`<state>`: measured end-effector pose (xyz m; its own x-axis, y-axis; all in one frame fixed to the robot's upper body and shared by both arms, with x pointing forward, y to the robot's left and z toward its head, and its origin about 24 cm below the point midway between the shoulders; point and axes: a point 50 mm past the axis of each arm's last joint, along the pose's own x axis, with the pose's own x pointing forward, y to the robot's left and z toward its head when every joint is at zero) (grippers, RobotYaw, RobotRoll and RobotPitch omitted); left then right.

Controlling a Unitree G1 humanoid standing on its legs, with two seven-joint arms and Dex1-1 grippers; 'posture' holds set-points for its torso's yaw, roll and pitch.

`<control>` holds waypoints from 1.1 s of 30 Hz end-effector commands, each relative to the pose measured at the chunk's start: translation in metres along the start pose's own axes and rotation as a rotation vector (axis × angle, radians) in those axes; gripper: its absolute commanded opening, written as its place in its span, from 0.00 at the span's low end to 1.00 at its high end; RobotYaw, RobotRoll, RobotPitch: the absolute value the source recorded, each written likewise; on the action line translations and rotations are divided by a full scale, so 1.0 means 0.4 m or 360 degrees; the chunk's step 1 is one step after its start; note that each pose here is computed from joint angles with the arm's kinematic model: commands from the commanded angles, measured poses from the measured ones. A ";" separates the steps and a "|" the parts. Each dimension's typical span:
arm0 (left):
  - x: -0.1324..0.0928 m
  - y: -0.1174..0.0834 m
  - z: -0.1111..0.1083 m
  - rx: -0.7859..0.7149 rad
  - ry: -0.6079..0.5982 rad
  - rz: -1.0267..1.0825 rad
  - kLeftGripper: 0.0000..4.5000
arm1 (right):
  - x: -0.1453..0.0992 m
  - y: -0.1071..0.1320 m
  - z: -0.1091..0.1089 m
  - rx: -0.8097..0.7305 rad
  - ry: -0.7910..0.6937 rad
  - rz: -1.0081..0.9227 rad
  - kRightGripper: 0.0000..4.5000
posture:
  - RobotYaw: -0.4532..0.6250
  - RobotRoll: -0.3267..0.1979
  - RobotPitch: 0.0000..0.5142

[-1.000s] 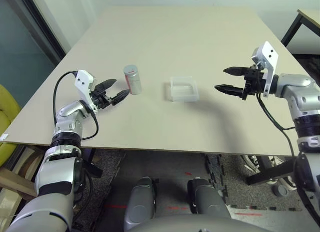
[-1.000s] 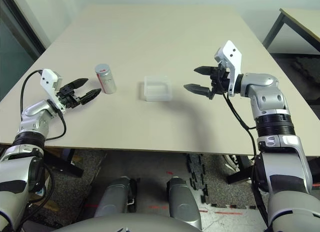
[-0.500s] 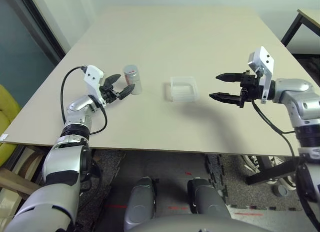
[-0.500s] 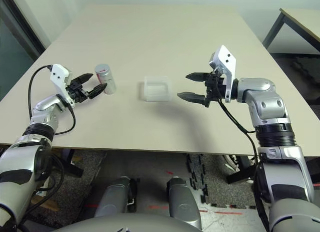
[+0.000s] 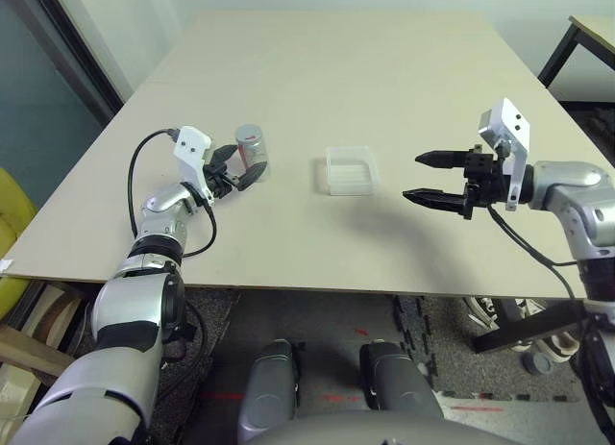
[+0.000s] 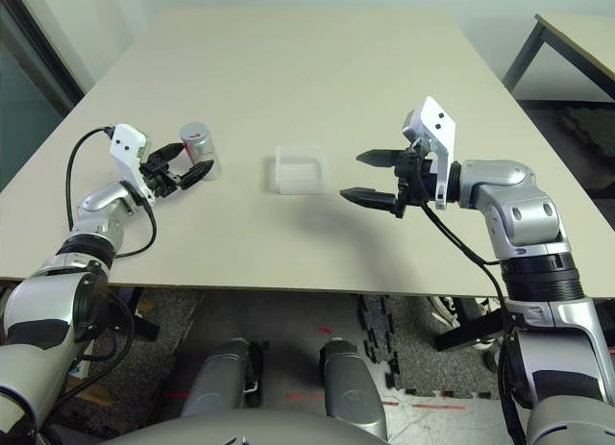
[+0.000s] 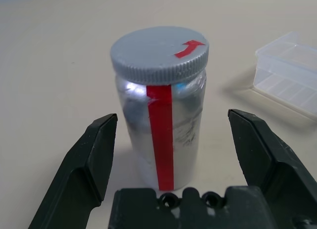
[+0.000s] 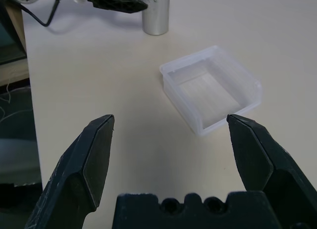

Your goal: Pour the medicine from the bottle into the box.

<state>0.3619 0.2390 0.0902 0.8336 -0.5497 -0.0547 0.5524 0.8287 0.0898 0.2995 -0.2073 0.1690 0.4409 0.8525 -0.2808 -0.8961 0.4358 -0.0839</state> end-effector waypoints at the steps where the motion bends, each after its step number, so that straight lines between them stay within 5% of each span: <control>1: 0.016 -0.008 0.005 0.0011 0.0007 -0.0011 1.00 | -0.009 0.007 0.005 0.0006 -0.0009 -0.0010 1.00 | 0.23 0.62 0.25; 9: 0.026 -0.014 0.005 -0.0022 0.0000 0.0009 1.00 | -0.008 0.015 0.003 0.0024 -0.0012 -0.0013 1.00 | 0.23 0.62 0.26; 12: 0.026 -0.012 0.006 -0.0051 -0.0014 0.0014 0.86 | -0.005 0.015 0.003 0.0029 -0.0016 -0.0011 1.00 | 0.23 0.62 0.26; 16: 0.024 -0.011 0.005 -0.0074 -0.0023 0.0009 0.55 | 0.000 0.015 0.004 0.0031 -0.0023 -0.0010 1.00 | 0.24 0.62 0.25; 22: 0.021 -0.013 0.009 -0.0099 -0.0046 -0.0060 0.55 | 0.014 0.015 0.011 0.0032 -0.0033 0.0018 1.00 | 0.25 0.62 0.24; 33: 0.046 -0.069 0.042 -0.0058 -0.0102 -0.0566 0.55 | 0.083 0.019 0.107 -0.0073 -0.0084 0.0221 1.00 | 0.31 0.62 0.17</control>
<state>0.3623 0.2099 0.1001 0.6299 -0.7763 -0.0227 0.7765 0.6291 0.0353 0.3080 -0.1697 0.1975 0.3335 0.9104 -0.2447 -0.9427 0.3206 -0.0921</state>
